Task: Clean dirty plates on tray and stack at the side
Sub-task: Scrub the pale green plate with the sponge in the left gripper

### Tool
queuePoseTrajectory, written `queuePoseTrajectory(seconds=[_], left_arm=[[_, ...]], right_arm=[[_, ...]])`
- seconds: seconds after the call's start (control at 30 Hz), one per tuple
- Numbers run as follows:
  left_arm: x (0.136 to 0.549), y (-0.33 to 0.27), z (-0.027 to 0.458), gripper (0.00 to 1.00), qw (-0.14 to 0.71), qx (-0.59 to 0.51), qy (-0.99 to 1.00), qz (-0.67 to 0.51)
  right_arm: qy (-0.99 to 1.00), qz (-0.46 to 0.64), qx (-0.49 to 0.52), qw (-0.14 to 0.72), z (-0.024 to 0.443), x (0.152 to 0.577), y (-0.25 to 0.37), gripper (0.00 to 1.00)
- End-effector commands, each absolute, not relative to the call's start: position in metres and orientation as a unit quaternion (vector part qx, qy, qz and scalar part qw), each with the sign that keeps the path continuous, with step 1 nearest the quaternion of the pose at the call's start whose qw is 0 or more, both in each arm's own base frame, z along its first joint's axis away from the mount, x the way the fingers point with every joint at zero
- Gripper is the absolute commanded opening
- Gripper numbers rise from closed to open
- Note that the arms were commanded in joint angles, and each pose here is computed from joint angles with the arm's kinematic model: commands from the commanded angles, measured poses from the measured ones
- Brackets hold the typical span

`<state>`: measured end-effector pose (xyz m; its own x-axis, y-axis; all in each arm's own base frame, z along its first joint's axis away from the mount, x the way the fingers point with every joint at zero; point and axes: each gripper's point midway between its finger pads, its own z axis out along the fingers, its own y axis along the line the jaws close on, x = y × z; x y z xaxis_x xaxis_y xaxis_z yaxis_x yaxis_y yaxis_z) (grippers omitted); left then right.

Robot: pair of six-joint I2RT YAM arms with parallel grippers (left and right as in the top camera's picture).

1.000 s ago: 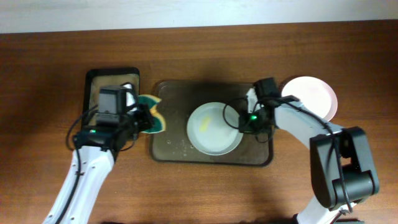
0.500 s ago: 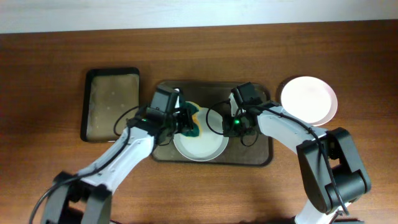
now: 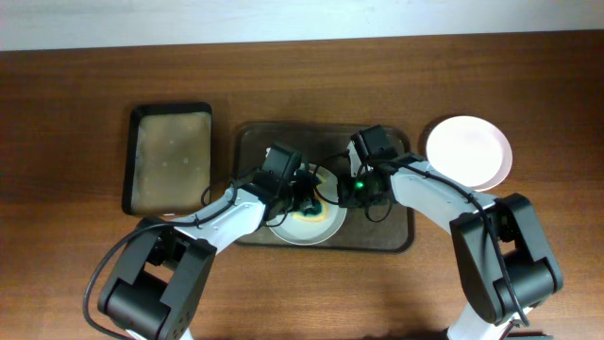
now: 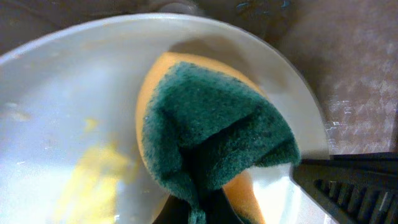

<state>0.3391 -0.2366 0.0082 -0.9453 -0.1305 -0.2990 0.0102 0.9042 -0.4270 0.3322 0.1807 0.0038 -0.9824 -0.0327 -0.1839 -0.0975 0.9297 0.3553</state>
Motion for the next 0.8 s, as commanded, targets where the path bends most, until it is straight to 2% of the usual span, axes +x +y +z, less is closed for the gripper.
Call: queuePoseTrajectory(seconds=[0.0,0.13,0.23,0.33,0.43,0.63,0.77], left_arm=[[0.338,-0.176,-0.029,0.0,0.181,-0.026,0.982,-0.042],[0.343,-0.12,-0.015,0.0,0.223,-0.042,0.968,0.111],[0.354,-0.089,0.02,0.02,0.271,-0.054,0.939,0.205],[0.368,-0.089,0.05,0.03,0.304,-0.042,0.927,0.217],[0.378,-0.096,0.077,0.02,0.33,-0.043,0.922,0.196],[0.382,-0.115,0.144,0.0,0.382,-0.07,0.919,0.067],[0.374,-0.169,0.155,0.0,0.337,-0.027,0.931,-0.137]], right_arm=[[0.985,0.157,-0.027,0.065,-0.014,0.32,0.172,0.04],[0.985,0.157,-0.027,0.065,-0.014,0.32,0.172,0.04],[0.985,0.157,-0.027,0.065,-0.014,0.32,0.172,0.04],[0.985,0.156,-0.027,0.065,-0.014,0.32,0.172,0.04],[0.985,0.156,-0.027,0.065,-0.014,0.32,0.172,0.04],[0.985,0.157,-0.027,0.065,-0.014,0.32,0.172,0.04],[0.984,0.159,-0.028,0.071,-0.013,0.323,0.173,0.04]])
